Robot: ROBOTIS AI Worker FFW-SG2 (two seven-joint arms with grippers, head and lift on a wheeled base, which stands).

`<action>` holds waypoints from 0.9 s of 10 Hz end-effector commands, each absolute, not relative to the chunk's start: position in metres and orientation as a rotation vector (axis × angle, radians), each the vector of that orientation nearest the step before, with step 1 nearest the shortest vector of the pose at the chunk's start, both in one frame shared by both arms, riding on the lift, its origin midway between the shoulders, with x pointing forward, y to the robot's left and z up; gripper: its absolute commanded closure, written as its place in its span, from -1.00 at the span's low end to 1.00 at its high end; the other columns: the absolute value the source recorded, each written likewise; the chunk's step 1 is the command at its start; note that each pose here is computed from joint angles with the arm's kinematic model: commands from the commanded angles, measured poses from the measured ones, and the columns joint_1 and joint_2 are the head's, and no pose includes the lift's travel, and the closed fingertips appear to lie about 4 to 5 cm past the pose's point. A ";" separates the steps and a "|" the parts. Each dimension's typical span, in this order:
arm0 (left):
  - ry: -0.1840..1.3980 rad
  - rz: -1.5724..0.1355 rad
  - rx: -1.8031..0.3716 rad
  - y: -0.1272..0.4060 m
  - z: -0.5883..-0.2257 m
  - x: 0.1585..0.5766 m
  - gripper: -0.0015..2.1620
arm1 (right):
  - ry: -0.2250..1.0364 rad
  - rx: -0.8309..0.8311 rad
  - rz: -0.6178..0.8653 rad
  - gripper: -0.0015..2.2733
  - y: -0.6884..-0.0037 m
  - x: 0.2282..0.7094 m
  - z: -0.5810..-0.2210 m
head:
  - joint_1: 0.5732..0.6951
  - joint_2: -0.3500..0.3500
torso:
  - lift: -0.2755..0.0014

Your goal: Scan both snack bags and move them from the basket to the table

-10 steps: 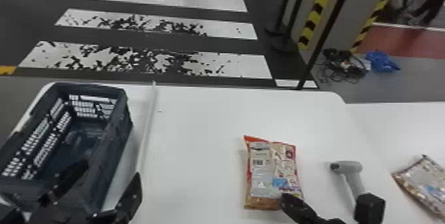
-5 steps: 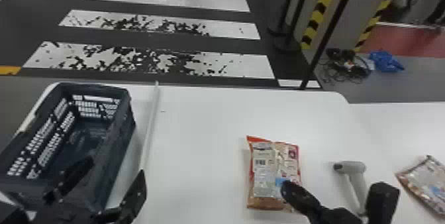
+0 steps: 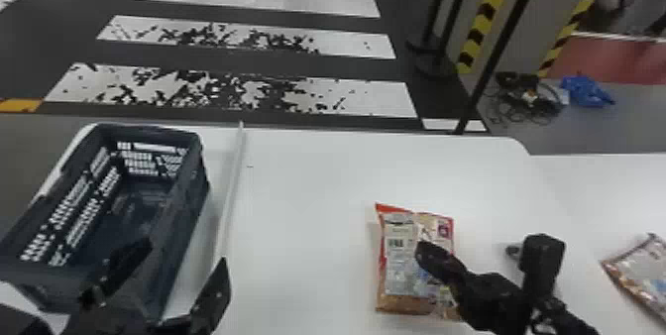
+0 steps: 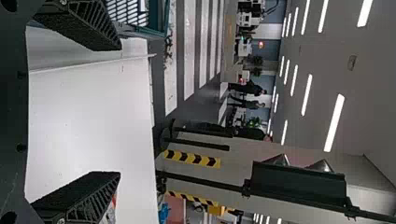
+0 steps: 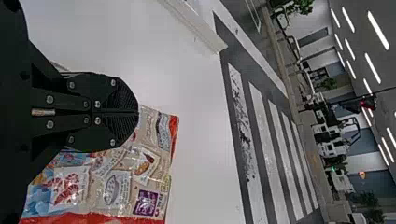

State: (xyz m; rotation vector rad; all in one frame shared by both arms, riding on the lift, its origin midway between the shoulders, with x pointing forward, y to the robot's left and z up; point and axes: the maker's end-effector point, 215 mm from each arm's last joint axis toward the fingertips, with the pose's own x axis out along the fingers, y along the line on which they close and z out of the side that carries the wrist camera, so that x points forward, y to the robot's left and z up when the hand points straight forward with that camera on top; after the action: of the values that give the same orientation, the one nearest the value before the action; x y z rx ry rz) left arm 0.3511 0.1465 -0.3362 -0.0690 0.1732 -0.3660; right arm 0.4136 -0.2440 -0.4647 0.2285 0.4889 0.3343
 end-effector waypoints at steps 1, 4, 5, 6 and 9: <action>0.165 -0.362 -0.070 0.149 -0.334 0.347 -0.97 | 0.483 0.202 0.328 0.98 -0.253 0.429 -0.473 | 1.00 -0.41 | 0.28; 0.159 -0.356 -0.066 0.152 -0.333 0.345 -0.97 | 0.474 0.160 0.321 0.98 -0.271 0.436 -0.480 | 1.00 -0.46 | 0.28; 0.154 -0.353 -0.069 0.151 -0.331 0.346 -0.97 | 0.466 0.156 0.335 0.98 -0.268 0.433 -0.486 | 1.00 -0.48 | 0.28; 0.149 -0.351 -0.070 0.151 -0.329 0.348 -0.97 | 0.472 0.144 0.349 0.98 -0.262 0.429 -0.496 | 1.00 -0.48 | 0.28; 0.150 -0.348 -0.073 0.151 -0.331 0.349 -0.97 | 0.475 0.111 0.377 0.98 -0.258 0.426 -0.505 | 1.00 -0.45 | 0.28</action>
State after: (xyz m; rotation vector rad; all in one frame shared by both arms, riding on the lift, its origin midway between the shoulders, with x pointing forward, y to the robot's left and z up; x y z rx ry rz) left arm 0.3493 0.1508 -0.3299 -0.0723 0.1483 -0.3488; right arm 0.4266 -0.2582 -0.5034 0.1177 0.4714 0.3722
